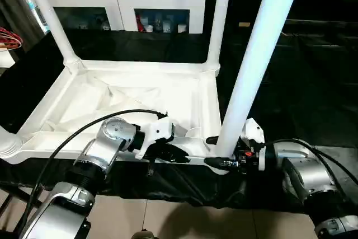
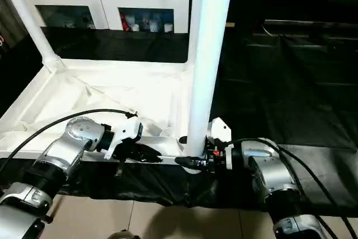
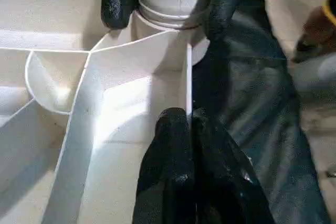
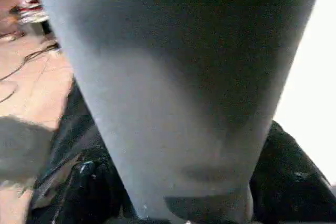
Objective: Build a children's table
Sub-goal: Rotate leg to tighten
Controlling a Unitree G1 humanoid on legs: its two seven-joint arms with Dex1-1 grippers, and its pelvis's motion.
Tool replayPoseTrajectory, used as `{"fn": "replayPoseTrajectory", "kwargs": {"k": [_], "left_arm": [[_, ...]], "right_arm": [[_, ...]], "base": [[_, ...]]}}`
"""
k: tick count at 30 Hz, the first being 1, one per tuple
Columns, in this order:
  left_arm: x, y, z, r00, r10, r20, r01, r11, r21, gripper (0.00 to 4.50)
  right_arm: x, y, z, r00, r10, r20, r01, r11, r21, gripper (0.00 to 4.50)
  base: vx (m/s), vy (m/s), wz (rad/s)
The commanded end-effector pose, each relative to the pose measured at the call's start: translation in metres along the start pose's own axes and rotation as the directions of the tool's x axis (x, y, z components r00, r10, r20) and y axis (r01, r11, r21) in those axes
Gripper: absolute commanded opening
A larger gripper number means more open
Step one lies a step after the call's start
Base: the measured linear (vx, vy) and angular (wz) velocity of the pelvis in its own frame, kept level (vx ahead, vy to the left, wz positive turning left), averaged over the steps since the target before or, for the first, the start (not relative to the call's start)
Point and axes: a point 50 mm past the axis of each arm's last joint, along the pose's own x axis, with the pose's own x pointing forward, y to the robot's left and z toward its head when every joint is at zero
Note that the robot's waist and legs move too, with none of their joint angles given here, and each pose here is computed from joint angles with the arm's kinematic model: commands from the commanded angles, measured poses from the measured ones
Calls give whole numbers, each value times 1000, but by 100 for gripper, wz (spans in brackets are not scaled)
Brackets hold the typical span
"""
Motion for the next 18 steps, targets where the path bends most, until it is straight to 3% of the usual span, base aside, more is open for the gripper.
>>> {"fn": "replayPoseTrajectory", "kwargs": {"k": [1,6,8,9,11,12,13,18], "left_arm": [[10,18,21,982,179,69,-180,984,15,0],[25,28,31,950,305,66,-306,952,0,0],[40,34,43,908,412,77,-412,911,-27,0],[40,34,43,908,412,77,-412,911,-27,0],[47,35,47,887,453,86,-451,891,-44,0],[55,36,51,865,493,91,-491,870,-46,0],[59,35,53,859,503,94,-501,864,-48,0],[65,31,54,863,493,110,-490,870,-52,0]], "right_arm": [[24,2,-9,996,-87,-4,87,993,74,260],[37,-13,-11,946,-323,-23,323,934,153,259],[52,-18,-14,883,-465,-62,469,866,176,259],[52,-18,-14,883,-465,-62,469,866,176,259],[60,-19,-17,839,-536,-97,544,815,201,259],[70,-20,-19,781,-614,-118,622,746,238,259],[75,-20,-18,760,-637,-128,646,720,255,259],[83,-19,-14,753,-648,-113,653,718,241,259]], "base": [[0,0,0],[0,0,0],[0,0,0],[0,0,0],[0,0,0],[0,0,0],[0,0,0],[0,0,0]]}}
